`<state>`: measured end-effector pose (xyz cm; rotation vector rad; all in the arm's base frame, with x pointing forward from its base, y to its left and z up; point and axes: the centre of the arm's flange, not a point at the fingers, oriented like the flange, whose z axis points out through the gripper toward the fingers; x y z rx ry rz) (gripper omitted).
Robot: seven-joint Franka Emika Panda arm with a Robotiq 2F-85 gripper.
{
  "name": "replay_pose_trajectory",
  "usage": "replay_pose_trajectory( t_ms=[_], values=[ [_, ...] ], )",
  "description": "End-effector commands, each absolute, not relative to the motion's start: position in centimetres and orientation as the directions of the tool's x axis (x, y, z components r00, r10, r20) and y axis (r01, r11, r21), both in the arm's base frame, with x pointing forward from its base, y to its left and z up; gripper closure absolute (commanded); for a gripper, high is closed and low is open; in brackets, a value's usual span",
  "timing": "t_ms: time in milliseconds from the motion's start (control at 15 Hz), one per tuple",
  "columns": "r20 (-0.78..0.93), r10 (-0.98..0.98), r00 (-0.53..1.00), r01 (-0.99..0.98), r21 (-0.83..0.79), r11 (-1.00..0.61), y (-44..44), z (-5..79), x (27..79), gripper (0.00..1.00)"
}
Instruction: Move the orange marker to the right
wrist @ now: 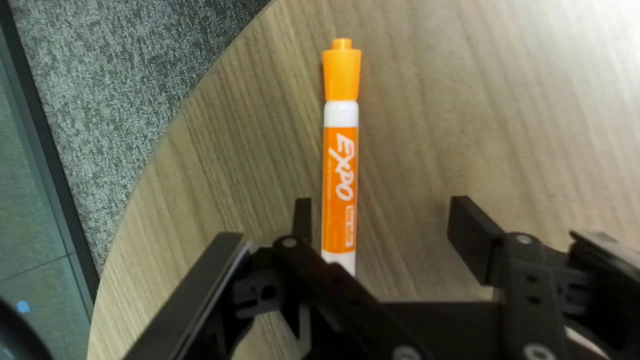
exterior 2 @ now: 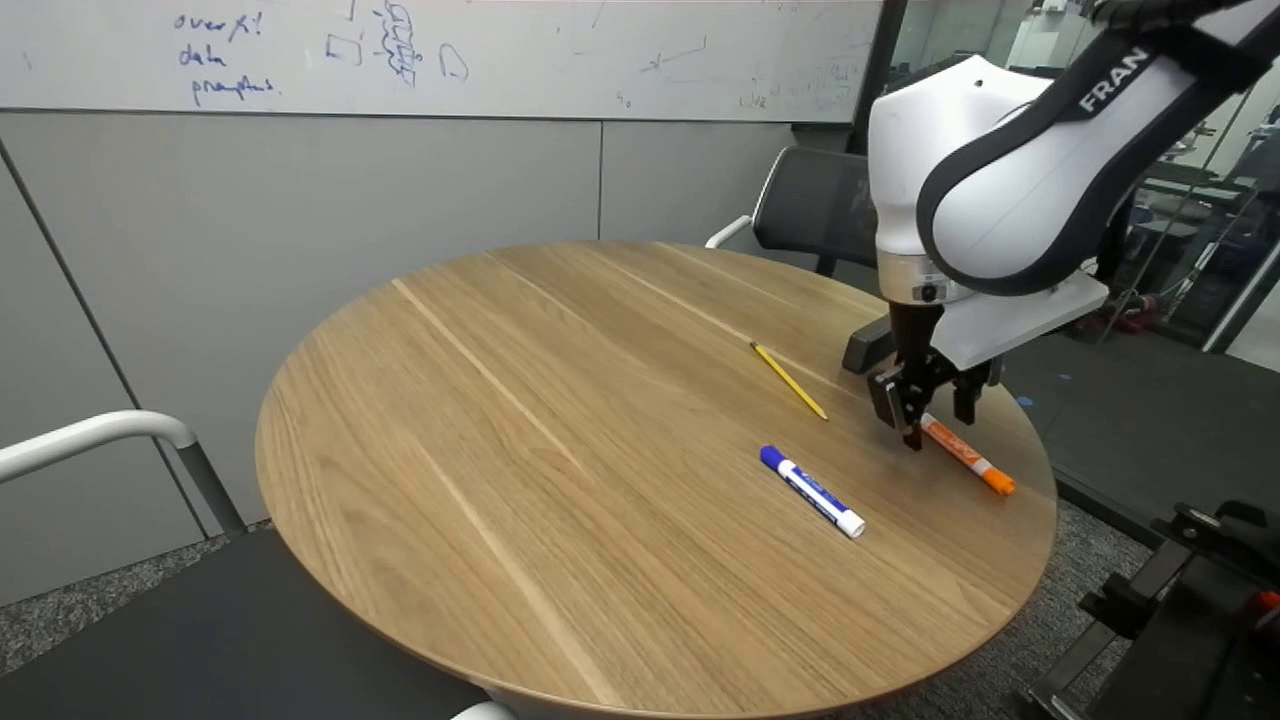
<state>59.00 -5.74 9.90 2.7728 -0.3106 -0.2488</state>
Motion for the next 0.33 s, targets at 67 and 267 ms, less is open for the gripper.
replay_pose_trajectory(
  t_ms=[67, 267],
  values=[
    [-0.152, -0.222, 0.963, -0.165, 0.32, -0.933, -4.6, 11.9, 59.1, 0.16],
    [-0.156, -0.211, 0.965, -0.156, 0.303, -0.94, -3.8, 13.7, 58.9, 0.04]
  ],
)
